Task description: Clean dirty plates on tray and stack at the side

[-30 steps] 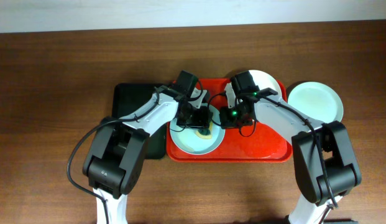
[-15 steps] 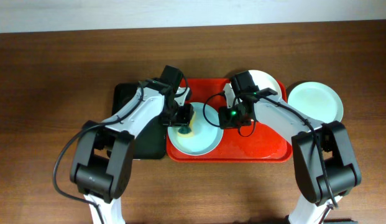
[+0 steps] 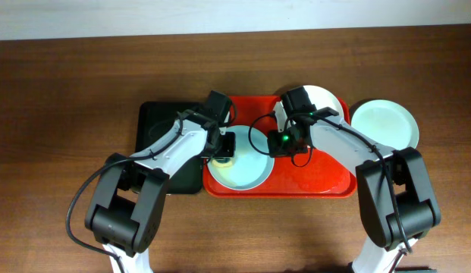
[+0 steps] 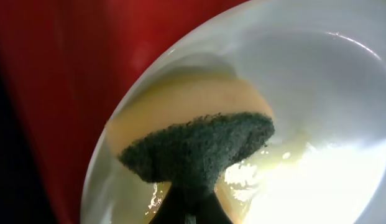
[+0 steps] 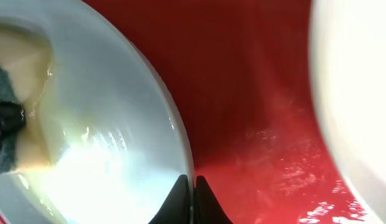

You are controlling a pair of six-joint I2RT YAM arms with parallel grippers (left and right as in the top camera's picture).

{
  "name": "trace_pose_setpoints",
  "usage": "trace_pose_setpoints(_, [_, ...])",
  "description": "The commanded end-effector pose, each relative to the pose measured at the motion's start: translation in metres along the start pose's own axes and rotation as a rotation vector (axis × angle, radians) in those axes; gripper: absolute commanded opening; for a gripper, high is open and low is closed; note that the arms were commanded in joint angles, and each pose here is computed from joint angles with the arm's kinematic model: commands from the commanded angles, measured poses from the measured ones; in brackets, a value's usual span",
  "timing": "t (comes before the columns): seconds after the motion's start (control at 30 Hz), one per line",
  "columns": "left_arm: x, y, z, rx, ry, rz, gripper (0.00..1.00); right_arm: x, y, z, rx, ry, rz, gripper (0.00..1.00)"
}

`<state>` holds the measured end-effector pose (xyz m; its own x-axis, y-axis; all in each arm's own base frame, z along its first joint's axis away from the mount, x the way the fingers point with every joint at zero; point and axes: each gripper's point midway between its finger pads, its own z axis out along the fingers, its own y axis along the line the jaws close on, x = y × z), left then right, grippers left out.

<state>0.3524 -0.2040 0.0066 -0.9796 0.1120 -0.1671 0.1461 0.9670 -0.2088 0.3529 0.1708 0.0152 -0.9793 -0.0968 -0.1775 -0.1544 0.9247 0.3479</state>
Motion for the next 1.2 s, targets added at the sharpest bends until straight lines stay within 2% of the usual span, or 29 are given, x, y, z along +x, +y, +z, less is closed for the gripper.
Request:
trace_pose_setpoints(0.0, [0.046, -0.067, 0.025, 0.303, 0.170, 0.038, 0.00, 0.001, 0.009, 0.001, -0.036, 0.004, -0.020, 0.04])
trace_pose_setpoints(0.07, [0.038, -0.089, 0.018, 0.408, 0.148, 0.065, 0.00, 0.001, 0.009, 0.001, -0.036, 0.004, -0.020, 0.04])
trace_pose_setpoints(0.2, [0.021, -0.096, 0.007, 0.422, 0.114, 0.076, 0.00, 0.001, 0.009, 0.001, -0.036, 0.004, -0.020, 0.04])
trace_pose_setpoints(0.27, [0.010, -0.088, -0.001, 0.371, 0.097, 0.078, 0.00, 0.001, 0.009, 0.001, -0.036, 0.004, -0.020, 0.04])
trace_pose_setpoints(0.37, [-0.005, -0.057, -0.018, 0.197, 0.075, 0.050, 0.00, 0.001, 0.009, 0.001, -0.036, 0.004, -0.020, 0.04])
trace_pose_setpoints(0.4, [-0.009, -0.048, -0.025, 0.146, 0.064, 0.048, 0.00, 0.001, 0.009, 0.001, -0.036, 0.004, -0.020, 0.07])
trace_pose_setpoints(0.43, [-0.013, -0.037, -0.033, 0.091, 0.050, 0.046, 0.00, 0.001, 0.009, 0.001, -0.036, 0.004, -0.019, 0.18])
trace_pose_setpoints(0.47, [-0.015, -0.030, -0.038, 0.056, 0.042, 0.041, 0.00, 0.001, 0.009, 0.001, -0.036, 0.004, -0.019, 0.19])
trace_pose_setpoints(0.5, [-0.016, -0.024, -0.040, 0.026, 0.036, 0.038, 0.00, 0.001, 0.009, 0.001, -0.036, 0.004, -0.019, 0.19])
trace_pose_setpoints(0.63, [-0.009, -0.010, -0.039, -0.043, 0.052, 0.033, 0.00, 0.001, 0.009, 0.001, -0.036, 0.004, -0.019, 0.04])
trace_pose_setpoints(0.87, [0.004, 0.009, -0.023, -0.123, 0.064, 0.003, 0.00, 0.001, 0.009, 0.001, -0.036, 0.004, -0.019, 0.04])
trace_pose_setpoints(1.0, [0.015, 0.012, -0.005, -0.106, 0.062, -0.022, 0.00, 0.001, 0.009, 0.001, -0.036, 0.004, -0.019, 0.04])
trace_pose_setpoints(1.17, [0.035, -0.019, 0.016, 0.093, 0.096, -0.007, 0.00, 0.001, 0.009, 0.001, -0.036, 0.004, -0.019, 0.04])
